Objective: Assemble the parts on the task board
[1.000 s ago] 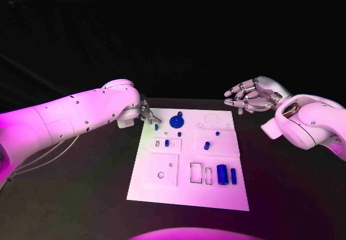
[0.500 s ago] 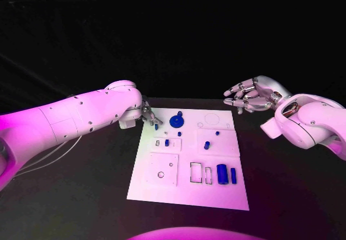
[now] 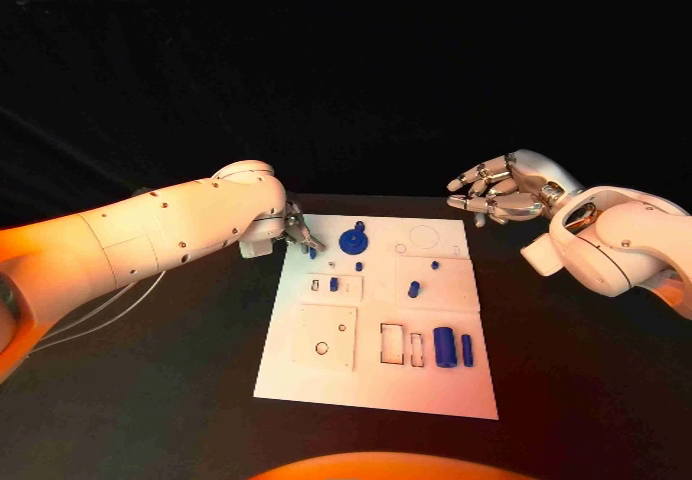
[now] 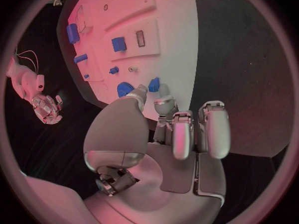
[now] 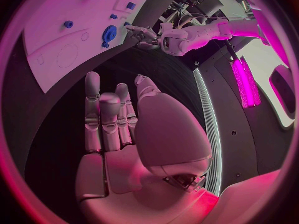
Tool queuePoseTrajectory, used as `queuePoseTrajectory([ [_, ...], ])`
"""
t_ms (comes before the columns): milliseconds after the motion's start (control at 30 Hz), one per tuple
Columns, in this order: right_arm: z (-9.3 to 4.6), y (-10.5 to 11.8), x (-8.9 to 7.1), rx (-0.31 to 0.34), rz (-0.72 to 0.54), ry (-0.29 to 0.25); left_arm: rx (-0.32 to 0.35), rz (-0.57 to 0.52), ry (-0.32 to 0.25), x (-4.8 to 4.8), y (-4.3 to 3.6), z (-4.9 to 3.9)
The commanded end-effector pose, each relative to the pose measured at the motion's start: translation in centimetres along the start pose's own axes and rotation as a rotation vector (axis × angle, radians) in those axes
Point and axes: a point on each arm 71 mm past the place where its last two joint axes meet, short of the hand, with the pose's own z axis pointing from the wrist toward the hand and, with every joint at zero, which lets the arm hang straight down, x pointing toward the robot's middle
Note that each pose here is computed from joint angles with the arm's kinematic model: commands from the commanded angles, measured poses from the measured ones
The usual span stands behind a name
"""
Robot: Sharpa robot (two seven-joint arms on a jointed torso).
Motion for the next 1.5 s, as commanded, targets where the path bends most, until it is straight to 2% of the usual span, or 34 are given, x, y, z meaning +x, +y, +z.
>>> queuePoseTrajectory([
  [33, 0.0, 0.1, 0.1, -0.009, -0.007, 0.009, 0.016, 0.008, 0.026, 0.25, -0.25, -0.01],
  [600, 0.1, 0.1, 0.1, -0.010, -0.008, 0.010, 0.031, -0.031, 0.046, 0.42, -0.32, -0.04],
  [933, 0.1, 0.0, 0.1, -0.007, -0.008, 0.011, 0.044, -0.111, 0.056, 0.48, 0.23, -0.30],
  [1133, 0.2, -0.1, 0.1, -0.005, -0.009, 0.010, 0.062, -0.148, 0.069, 0.89, 0.78, -1.21],
  [1367, 0.2, -0.2, 0.0, 0.000, -0.010, 0.011, 0.106, -0.187, 0.055, 1.39, 1.46, -2.99],
  [1500, 0.2, -0.3, 0.1, 0.002, -0.010, 0.012, 0.122, -0.196, 0.050, 1.66, 1.68, -3.72],
])
